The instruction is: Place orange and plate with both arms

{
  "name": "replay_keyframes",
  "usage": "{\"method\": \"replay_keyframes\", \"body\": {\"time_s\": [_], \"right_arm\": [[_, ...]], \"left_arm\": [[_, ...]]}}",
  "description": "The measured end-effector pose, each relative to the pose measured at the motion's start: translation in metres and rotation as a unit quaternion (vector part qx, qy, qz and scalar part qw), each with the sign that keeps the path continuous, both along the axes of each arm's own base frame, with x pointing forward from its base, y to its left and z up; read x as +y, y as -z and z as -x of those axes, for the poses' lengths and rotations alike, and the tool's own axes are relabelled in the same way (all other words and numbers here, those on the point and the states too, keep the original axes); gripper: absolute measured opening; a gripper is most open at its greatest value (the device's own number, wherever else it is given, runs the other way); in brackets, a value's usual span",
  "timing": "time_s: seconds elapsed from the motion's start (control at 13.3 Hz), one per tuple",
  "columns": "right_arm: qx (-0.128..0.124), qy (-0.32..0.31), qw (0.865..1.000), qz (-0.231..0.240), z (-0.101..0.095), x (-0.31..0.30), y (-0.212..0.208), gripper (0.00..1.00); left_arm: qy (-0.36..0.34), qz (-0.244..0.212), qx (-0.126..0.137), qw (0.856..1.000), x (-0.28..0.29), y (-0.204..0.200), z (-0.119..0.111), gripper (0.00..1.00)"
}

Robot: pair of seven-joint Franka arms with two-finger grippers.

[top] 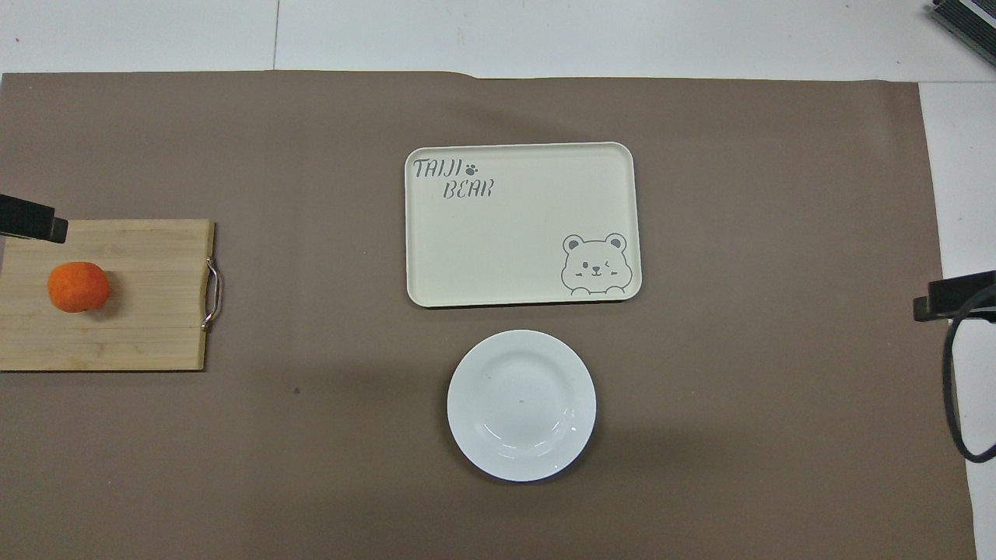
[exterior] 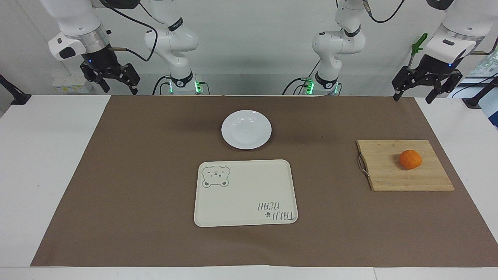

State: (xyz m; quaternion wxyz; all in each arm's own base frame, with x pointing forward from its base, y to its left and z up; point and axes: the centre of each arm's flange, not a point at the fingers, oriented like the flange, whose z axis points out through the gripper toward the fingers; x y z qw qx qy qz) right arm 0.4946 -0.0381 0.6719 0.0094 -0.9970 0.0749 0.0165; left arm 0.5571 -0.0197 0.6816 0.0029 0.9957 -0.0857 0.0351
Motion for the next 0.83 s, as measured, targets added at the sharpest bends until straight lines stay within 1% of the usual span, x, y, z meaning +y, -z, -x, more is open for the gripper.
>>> {"method": "replay_keyframes", "body": {"time_s": [0.08, 0.23, 0.3, 0.83], "right_arm": [[0.002, 0.001, 1.000, 0.001, 0.0025, -0.0009, -0.0058, 1.00], [0.017, 0.003, 1.000, 0.000, 0.0065, -0.0036, -0.0064, 1.00], [0.019, 0.004, 1.000, 0.000, 0.0066, -0.0043, -0.0058, 1.00], [0.015, 0.001, 1.000, 0.004, 0.0061, -0.0015, -0.0096, 1.00]], "left_arm": [[0.001, 0.000, 0.000, 1.000, -0.0012, 0.0000, 0.0000, 1.00], [0.004, 0.000, 0.000, 1.000, -0.0044, 0.0000, 0.0002, 1.00], [0.005, 0.000, 0.000, 1.000, -0.0052, 0.0000, 0.0002, 1.00], [0.004, 0.000, 0.000, 1.000, -0.0043, 0.0001, 0.0003, 1.00]]}}
